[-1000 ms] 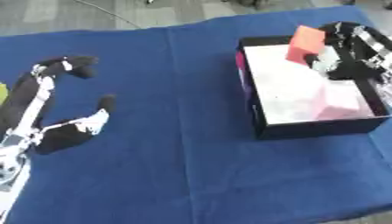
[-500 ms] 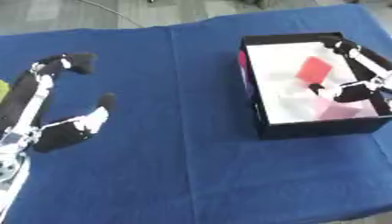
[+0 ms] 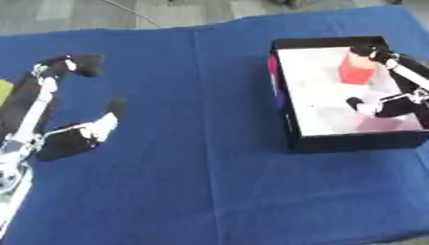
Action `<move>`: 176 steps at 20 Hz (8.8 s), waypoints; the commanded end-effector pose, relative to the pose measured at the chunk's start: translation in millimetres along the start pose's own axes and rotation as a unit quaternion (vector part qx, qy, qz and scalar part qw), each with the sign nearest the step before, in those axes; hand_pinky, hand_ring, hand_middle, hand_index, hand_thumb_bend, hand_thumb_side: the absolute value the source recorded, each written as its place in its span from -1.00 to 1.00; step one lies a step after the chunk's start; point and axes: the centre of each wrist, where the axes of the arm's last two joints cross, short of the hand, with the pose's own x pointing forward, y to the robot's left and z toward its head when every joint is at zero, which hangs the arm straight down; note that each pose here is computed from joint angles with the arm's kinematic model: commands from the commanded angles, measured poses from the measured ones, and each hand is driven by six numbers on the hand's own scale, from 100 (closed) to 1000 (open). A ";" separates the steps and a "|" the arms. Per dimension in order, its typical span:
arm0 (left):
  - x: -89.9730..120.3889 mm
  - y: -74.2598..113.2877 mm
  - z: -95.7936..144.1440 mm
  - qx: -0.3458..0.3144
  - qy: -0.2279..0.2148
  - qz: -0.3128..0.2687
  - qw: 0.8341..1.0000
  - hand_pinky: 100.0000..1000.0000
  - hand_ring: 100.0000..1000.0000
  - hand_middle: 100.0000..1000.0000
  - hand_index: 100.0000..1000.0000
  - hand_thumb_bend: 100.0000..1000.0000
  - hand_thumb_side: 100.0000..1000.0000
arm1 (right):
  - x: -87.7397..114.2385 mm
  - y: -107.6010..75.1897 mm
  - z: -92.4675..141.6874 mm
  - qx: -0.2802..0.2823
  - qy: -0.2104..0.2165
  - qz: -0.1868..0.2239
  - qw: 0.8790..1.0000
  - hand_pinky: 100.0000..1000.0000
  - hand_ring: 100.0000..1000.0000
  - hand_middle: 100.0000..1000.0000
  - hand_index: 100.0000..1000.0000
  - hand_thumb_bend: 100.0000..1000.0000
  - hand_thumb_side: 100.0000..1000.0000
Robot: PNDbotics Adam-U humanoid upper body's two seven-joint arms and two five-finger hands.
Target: Pick up the objects with one hand, pass them to the other hand, and then place them into the box on the other side of the table.
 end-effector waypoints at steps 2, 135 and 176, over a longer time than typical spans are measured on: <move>-22.2 67.6 2.3 0.028 0.029 -0.086 0.995 0.71 0.43 0.32 0.68 -0.48 -0.18 | 39.9 -16.4 -10.3 -0.066 -0.074 -0.102 0.990 1.00 1.00 1.00 1.00 -1.00 -0.09; 50.9 -68.4 -50.9 0.046 -0.192 0.039 0.980 0.50 -0.09 -0.34 -0.02 -1.00 -0.70 | 221.0 76.3 -156.0 0.272 -0.325 0.029 0.906 1.00 1.00 1.00 1.00 -0.95 -1.00; -38.7 1.8 14.3 0.034 0.100 -0.063 0.992 0.67 0.35 0.19 0.62 -0.90 0.05 | 124.1 -15.7 -79.8 0.054 -0.115 -0.187 0.974 0.77 1.00 0.14 0.25 -1.00 -1.00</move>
